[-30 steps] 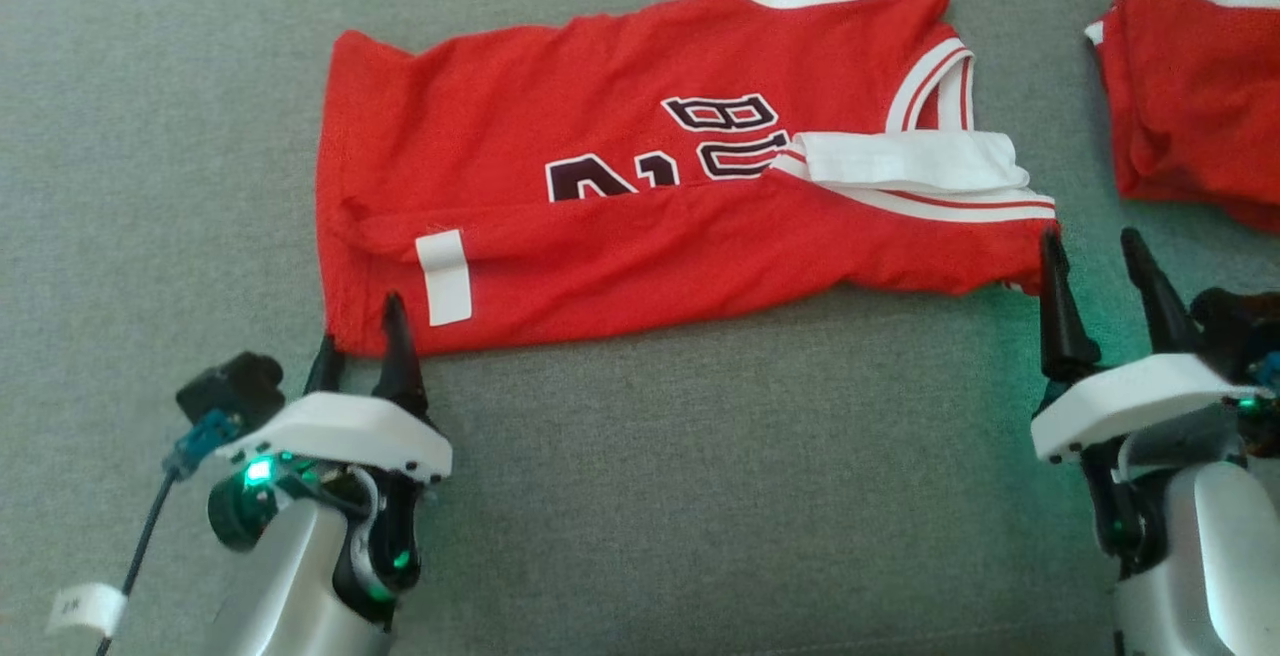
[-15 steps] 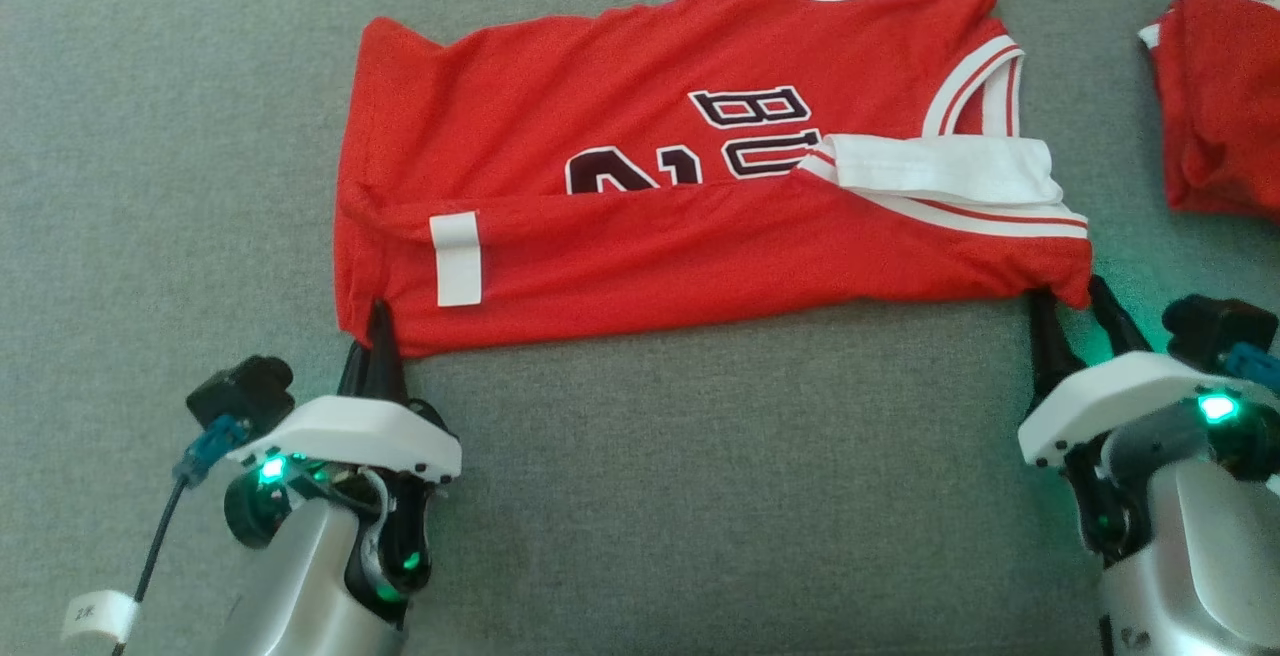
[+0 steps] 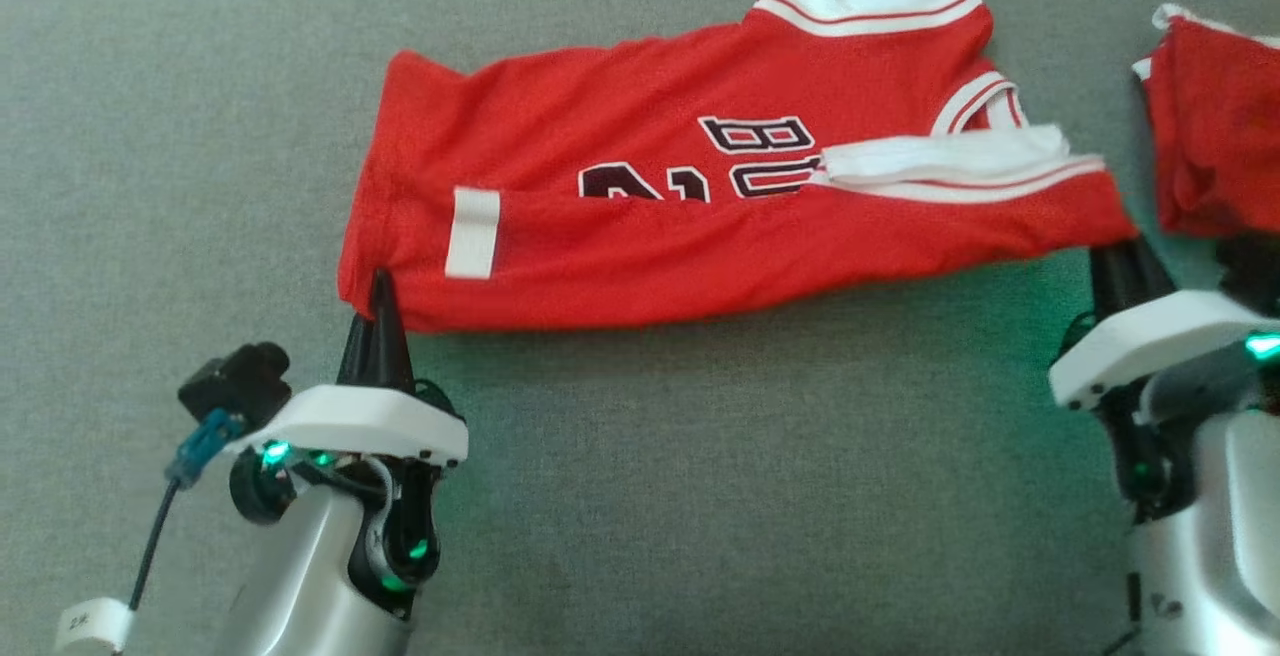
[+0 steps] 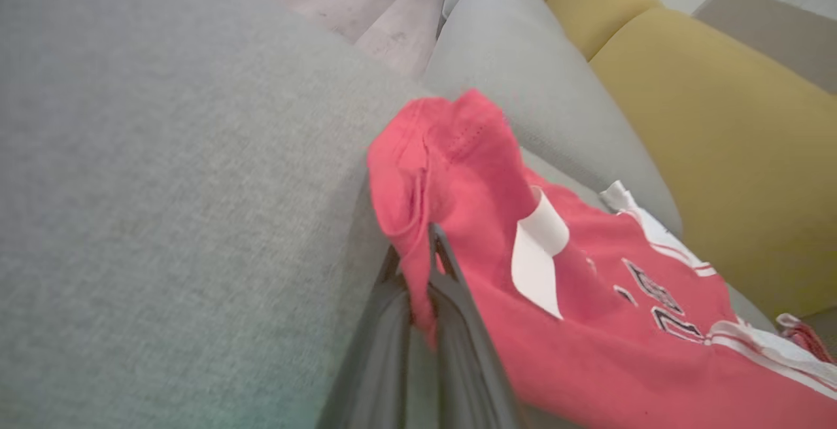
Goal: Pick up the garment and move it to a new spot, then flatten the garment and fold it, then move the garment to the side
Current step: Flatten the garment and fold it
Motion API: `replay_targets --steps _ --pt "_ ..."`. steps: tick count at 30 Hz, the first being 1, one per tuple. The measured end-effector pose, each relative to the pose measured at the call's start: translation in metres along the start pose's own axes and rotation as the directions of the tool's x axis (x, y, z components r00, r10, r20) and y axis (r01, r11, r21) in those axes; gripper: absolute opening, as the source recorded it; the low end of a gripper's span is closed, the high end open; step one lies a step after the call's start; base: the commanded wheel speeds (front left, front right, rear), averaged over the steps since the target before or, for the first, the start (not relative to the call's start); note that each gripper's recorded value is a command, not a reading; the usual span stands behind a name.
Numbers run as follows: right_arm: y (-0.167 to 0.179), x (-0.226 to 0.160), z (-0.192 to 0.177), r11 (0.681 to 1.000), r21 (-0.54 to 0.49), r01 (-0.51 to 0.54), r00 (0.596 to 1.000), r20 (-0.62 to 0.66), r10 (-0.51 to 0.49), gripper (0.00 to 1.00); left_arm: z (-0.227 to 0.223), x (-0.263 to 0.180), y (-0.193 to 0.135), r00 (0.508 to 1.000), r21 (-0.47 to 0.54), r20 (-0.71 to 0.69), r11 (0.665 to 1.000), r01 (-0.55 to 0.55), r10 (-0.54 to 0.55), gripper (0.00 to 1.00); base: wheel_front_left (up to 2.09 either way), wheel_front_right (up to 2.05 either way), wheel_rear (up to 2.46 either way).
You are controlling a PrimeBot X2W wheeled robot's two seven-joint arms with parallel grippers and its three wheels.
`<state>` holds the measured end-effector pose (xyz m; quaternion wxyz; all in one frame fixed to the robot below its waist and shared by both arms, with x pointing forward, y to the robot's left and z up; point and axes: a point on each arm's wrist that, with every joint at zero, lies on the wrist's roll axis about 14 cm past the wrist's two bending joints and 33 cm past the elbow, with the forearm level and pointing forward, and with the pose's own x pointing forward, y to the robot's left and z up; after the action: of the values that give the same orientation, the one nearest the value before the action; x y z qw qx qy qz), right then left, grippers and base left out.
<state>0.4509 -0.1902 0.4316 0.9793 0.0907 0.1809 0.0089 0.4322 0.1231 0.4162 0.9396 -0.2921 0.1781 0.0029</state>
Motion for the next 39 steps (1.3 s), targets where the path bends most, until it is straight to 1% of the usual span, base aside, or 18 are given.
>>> replay_targets --steps 3,5,7,10,12,17,21,22,23,24,25,26,32,35,39 --pt "0.001 -0.009 0.026 1.000 -0.017 0.000 0.999 0.050 0.001 0.00 0.016 -0.007 -0.014 0.998 -0.002 0.049 0.999 0.046 -0.046 0.00 0.00 0.00 0.00" --pt "-0.002 -0.018 0.027 0.999 -0.040 0.012 0.999 0.040 -0.010 0.00 0.017 -0.015 -0.018 0.996 -0.005 0.058 0.998 0.061 -0.061 0.00 0.00 0.00 0.00" --pt "-0.008 -0.031 0.014 0.998 -0.051 0.028 1.000 -0.006 -0.029 0.00 0.007 -0.027 -0.015 0.998 -0.008 0.032 0.998 0.055 -0.055 0.00 0.00 0.00 0.00" --pt "-0.019 -0.049 -0.015 0.997 -0.051 0.056 0.993 -0.097 -0.061 0.00 -0.017 -0.047 -0.001 0.999 -0.025 -0.036 1.000 0.009 -0.009 0.00 0.00 0.00 0.00" --pt "-0.024 -0.059 -0.028 0.997 -0.047 0.067 0.988 -0.136 -0.073 0.00 -0.031 -0.058 0.008 0.997 -0.039 -0.071 0.999 -0.022 0.020 0.00 0.00 0.00 0.00" --pt "-0.030 -0.071 -0.043 0.996 -0.030 0.084 0.981 -0.174 -0.088 0.00 -0.049 -0.070 0.018 0.991 -0.060 -0.120 0.996 -0.065 0.057 0.00 0.00 0.00 0.00" --pt "-0.032 -0.078 -0.054 0.996 -0.017 0.090 0.975 -0.200 -0.092 0.00 -0.060 -0.072 0.027 0.984 -0.046 -0.154 0.995 -0.094 0.085 0.00 0.00 0.00 0.00" --pt "-0.032 -0.079 -0.057 0.996 -0.016 0.090 0.975 -0.204 -0.092 0.23 -0.063 -0.072 0.029 0.982 -0.042 -0.164 0.994 -0.100 0.092 0.07 0.00 0.00 0.00" --pt "-0.032 -0.080 -0.060 0.996 -0.014 0.090 0.974 -0.206 -0.091 0.23 -0.066 -0.073 0.030 0.980 -0.037 -0.173 0.994 -0.105 0.097 0.07 0.00 0.00 0.00" --pt "-0.032 -0.080 -0.061 0.996 -0.011 0.090 0.974 -0.207 -0.090 0.40 -0.069 -0.073 0.031 0.979 -0.033 -0.180 0.994 -0.108 0.100 0.31 0.00 0.00 0.00" --pt "-0.032 -0.081 -0.062 0.996 -0.007 0.091 0.975 -0.203 -0.091 1.00 -0.070 -0.073 0.032 0.978 -0.030 -0.182 0.994 -0.109 0.102 0.90 0.00 0.00 0.00" --pt "-0.033 -0.082 -0.063 0.996 -0.004 0.093 0.975 -0.200 -0.092 1.00 -0.069 -0.073 0.032 0.979 -0.029 -0.178 0.994 -0.108 0.101 1.00 0.00 0.00 0.00" --pt "-0.038 -0.085 -0.054 0.994 0.000 0.109 0.983 -0.146 -0.108 1.00 -0.050 -0.070 0.030 0.991 0.015 -0.104 0.996 -0.085 0.086 1.00 0.00 0.00 0.00" --pt "-0.040 -0.085 -0.041 0.993 -0.013 0.116 0.988 -0.102 -0.117 1.00 -0.021 -0.064 0.029 0.997 0.064 -0.031 0.996 -0.061 0.064 1.00 0.00 0.00 0.00" --pt "-0.036 -0.077 -0.016 0.994 -0.036 0.105 0.994 -0.031 -0.106 1.00 0.028 -0.044 0.013 0.999 0.176 0.046 0.984 0.013 -0.021 1.00 0.00 0.00 0.00"
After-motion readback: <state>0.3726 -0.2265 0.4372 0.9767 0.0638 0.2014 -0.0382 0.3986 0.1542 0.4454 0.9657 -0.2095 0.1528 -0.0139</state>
